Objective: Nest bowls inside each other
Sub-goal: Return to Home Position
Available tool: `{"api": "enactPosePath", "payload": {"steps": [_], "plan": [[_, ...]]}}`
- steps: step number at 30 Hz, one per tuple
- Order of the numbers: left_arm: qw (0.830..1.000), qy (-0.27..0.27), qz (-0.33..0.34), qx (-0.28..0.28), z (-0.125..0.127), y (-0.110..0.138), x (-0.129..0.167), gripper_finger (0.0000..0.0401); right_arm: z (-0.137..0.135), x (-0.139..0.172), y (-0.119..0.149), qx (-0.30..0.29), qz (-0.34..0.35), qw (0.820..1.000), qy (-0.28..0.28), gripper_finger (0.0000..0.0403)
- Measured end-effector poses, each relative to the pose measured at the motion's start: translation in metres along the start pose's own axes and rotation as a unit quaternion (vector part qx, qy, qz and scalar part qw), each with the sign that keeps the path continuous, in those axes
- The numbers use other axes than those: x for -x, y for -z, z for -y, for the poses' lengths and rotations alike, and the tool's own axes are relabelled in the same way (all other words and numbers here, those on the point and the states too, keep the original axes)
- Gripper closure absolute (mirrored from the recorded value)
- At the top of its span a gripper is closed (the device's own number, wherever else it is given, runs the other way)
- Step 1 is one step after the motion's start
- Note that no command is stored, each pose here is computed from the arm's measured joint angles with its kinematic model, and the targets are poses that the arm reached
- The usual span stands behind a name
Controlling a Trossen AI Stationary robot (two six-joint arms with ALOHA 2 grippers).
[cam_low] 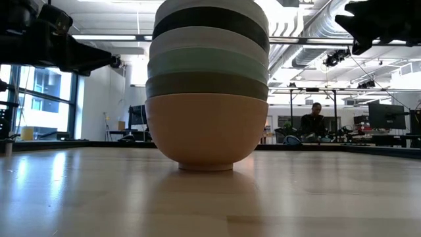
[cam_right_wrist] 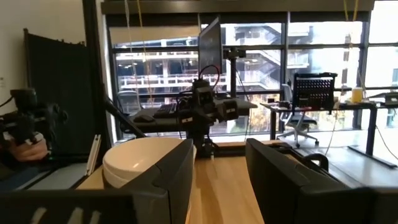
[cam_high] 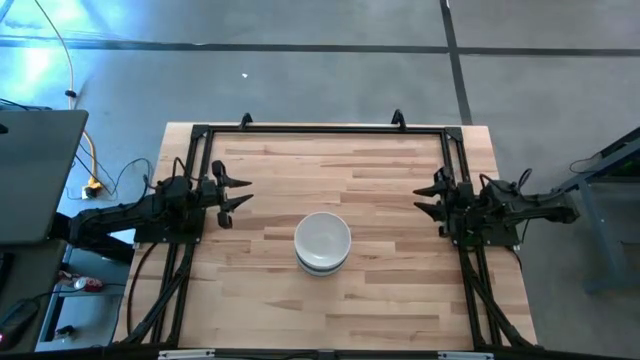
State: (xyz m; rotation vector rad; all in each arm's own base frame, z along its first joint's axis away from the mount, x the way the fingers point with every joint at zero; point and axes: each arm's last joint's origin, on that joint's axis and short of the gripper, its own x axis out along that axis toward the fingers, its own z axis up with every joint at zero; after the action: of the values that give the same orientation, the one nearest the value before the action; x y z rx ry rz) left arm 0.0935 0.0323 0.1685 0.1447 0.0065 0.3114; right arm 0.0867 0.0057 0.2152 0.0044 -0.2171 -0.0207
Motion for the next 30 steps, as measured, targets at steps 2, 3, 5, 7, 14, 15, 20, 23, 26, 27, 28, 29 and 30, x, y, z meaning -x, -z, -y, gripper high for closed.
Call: {"api": "enactPosePath", "payload": {"steps": [2, 3, 5, 7, 14, 15, 20, 23, 26, 27, 28, 29, 30], "plan": [[1.0, 0.013, 0.008, 0.0, 0.001, -0.001, 0.0, 0.0247, 0.0, 0.0, 0.0, 0.003, -0.001, 1.0, -0.006, 0.0261], [1.0, 0.021, 0.011, 0.0, 0.001, -0.002, 0.0, 0.0247, -0.001, 0.0, 0.001, 0.007, -0.001, 1.0, -0.009, 0.0261], [0.999, 0.04, 0.013, 0.0, 0.002, -0.002, 0.0, 0.0247, -0.001, 0.0, 0.001, 0.013, -0.002, 1.0, -0.015, 0.0261], [0.998, 0.058, 0.012, 0.0, 0.003, -0.001, 0.0, 0.0247, -0.001, 0.0, 0.002, 0.019, -0.005, 1.0, -0.017, 0.0261], [0.995, 0.093, 0.019, 0.008, 0.005, -0.002, 0.0, 0.0247, -0.002, -0.002, 0.027, 0.022, -0.012, 1.0, -0.015, 0.0261], [0.995, 0.096, 0.019, 0.012, 0.005, -0.002, 0.001, 0.0247, -0.002, -0.002, 0.03, 0.021, -0.008, 1.0, -0.014, 0.0261], [0.992, 0.119, 0.023, 0.023, 0.007, -0.003, 0.001, 0.0247, -0.002, -0.002, 0.03, 0.03, -0.004, 0.999, -0.013, 0.0261], [0.989, 0.142, 0.024, 0.027, 0.008, -0.003, 0.001, 0.0247, -0.002, -0.002, 0.03, 0.032, -0.006, 0.999, -0.012, 0.0261], [0.987, 0.159, 0.018, 0.03, 0.009, -0.002, 0.0, 0.0247, -0.002, -0.002, 0.033, 0.031, -0.02, 0.999, -0.013, 0.0261], [0.985, 0.168, 0.015, 0.031, 0.009, -0.001, -0.001, 0.0247, -0.002, -0.002, 0.035, 0.031, -0.028, 0.999, -0.013, 0.0261], [0.984, 0.173, 0.011, 0.032, 0.01, -0.001, -0.001, 0.0247, -0.002, -0.002, 0.036, 0.028, -0.036, 0.999, -0.013, 0.0261], [0.984, 0.176, 0.007, 0.033, 0.01, 0.0, -0.002, 0.0247, -0.002, -0.002, 0.038, 0.025, -0.044, 0.999, -0.011, 0.0261], [0.984, 0.176, 0.003, 0.035, 0.01, 0.001, -0.002, 0.0247, -0.001, -0.002, 0.039, 0.023, -0.051, 0.998, -0.01, 0.0261]]}}
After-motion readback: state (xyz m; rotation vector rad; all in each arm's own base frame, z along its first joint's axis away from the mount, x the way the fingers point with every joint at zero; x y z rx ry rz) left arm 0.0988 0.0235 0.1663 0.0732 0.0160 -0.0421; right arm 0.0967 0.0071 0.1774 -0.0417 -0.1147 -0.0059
